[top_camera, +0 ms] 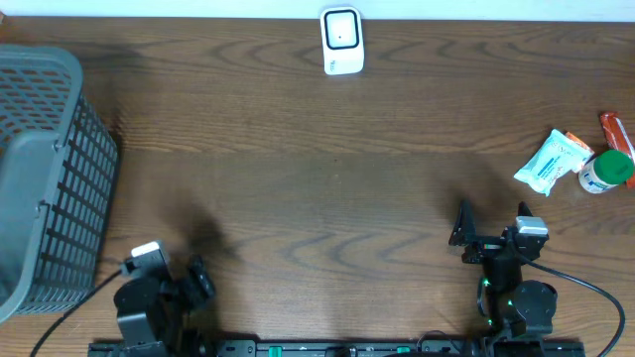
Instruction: Scan the item barcode
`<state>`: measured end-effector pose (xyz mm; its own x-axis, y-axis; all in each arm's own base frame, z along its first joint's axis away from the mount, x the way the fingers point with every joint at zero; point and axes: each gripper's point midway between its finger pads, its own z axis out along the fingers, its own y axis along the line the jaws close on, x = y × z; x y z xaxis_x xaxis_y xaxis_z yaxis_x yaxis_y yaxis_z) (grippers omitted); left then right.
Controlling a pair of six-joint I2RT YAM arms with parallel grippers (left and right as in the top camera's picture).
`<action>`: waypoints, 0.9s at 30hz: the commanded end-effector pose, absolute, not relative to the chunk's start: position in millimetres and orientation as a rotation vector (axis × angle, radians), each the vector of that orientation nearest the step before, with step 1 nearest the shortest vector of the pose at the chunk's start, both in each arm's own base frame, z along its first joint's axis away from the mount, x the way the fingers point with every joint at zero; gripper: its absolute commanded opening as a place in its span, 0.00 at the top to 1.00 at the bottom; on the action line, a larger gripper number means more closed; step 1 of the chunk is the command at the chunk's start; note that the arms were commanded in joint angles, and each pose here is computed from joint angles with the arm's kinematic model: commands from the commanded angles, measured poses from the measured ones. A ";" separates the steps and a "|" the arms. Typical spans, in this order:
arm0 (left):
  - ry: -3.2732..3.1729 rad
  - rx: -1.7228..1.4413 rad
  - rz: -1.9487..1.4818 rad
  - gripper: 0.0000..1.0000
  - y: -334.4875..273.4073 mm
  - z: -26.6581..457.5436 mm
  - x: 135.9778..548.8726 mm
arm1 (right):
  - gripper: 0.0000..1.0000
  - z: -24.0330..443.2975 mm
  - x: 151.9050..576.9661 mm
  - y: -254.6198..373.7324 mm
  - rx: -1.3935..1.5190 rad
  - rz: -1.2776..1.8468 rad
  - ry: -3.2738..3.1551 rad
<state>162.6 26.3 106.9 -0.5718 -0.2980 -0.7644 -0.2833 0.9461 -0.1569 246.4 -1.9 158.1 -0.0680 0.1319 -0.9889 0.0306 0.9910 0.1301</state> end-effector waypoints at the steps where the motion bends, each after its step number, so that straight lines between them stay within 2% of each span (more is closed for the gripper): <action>1: 2.049 -0.301 -0.122 0.15 12.2 139.8 188.7 | 0.01 157.5 246.2 -2.2 0.140 0.090 1.637; 5: 1.826 -0.196 -0.175 0.15 1.9 179.9 217.8 | 0.01 157.4 246.2 -2.3 0.141 0.090 1.637; 9: 1.680 -0.121 -0.213 0.15 -9.8 195.8 234.4 | 0.01 157.4 246.2 -2.2 0.141 0.090 1.637; 14: 1.648 -0.093 -0.234 0.15 -16.4 181.0 242.9 | 0.01 157.4 246.2 -2.2 0.141 0.090 1.637; 21: 1.773 -0.123 -0.210 0.15 -12.5 126.1 244.5 | 0.01 157.4 246.2 -2.2 0.141 0.090 1.637; 27: 1.708 -0.087 -0.156 0.15 -8.9 140.9 243.9 | 0.01 157.4 246.2 -2.2 0.141 0.090 1.637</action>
<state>245.4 -9.7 146.9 -0.1501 -0.1935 -0.9696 0.0315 0.9792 -0.2003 246.4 -1.9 158.1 -0.0675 0.1319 -0.9890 0.0309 0.9910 0.1301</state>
